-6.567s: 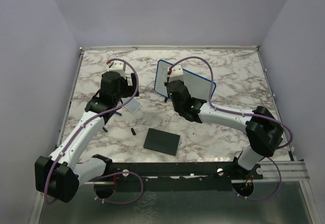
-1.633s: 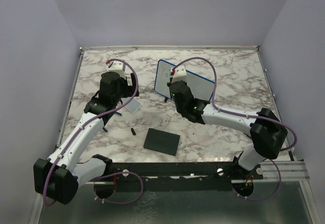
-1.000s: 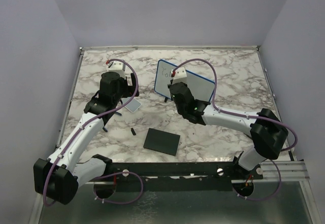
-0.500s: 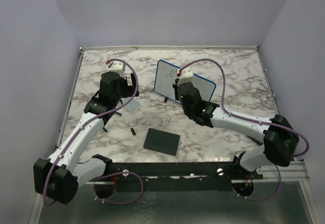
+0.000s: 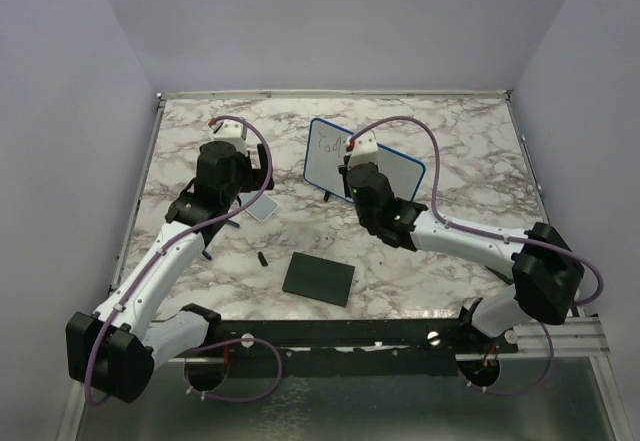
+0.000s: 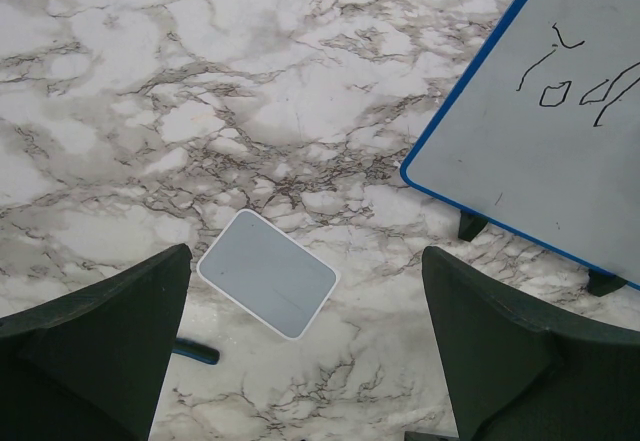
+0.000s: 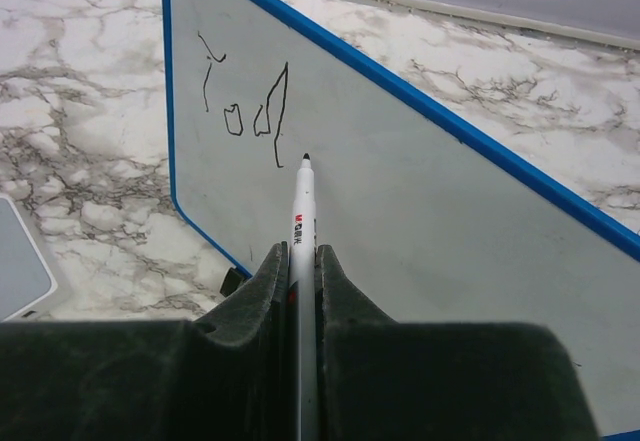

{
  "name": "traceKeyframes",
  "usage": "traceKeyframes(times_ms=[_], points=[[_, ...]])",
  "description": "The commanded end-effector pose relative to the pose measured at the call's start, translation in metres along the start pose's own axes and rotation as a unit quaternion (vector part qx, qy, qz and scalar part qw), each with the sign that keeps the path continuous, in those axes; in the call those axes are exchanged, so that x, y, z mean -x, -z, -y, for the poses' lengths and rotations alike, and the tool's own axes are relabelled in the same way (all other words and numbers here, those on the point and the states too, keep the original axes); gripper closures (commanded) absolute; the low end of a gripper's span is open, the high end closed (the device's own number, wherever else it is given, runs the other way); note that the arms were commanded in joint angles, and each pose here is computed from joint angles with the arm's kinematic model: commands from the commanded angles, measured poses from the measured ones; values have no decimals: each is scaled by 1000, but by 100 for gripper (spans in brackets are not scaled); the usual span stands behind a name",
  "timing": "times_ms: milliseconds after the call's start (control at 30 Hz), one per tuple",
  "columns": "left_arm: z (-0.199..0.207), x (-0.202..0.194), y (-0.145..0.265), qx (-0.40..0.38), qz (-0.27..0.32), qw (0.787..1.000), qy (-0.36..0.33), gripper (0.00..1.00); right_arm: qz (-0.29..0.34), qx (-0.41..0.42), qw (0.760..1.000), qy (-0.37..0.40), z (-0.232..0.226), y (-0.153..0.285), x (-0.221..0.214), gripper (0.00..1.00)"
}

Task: Write a sentence on the whiteboard

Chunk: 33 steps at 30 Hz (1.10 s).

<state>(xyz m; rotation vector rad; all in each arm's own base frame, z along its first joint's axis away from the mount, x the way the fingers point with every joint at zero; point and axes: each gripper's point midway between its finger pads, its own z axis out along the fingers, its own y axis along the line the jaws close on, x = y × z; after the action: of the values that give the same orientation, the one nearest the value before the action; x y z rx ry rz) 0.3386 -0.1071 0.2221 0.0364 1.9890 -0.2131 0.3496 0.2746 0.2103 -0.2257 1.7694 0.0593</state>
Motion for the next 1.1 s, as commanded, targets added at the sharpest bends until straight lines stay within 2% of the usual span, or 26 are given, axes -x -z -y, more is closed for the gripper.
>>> traceKeyframes(times_ms=[0, 433, 1067], points=[[4, -1, 1, -11, 2, 1000, -6, 1, 6, -20, 1000, 6, 1, -5, -1, 100], [4, 0, 2, -11, 5, 1000, -6, 1, 16, -29, 999, 9, 2, -12, 5, 100], [4, 1, 3, -10, 6, 1000, -6, 1, -14, -18, 1000, 16, -1, -12, -17, 100]])
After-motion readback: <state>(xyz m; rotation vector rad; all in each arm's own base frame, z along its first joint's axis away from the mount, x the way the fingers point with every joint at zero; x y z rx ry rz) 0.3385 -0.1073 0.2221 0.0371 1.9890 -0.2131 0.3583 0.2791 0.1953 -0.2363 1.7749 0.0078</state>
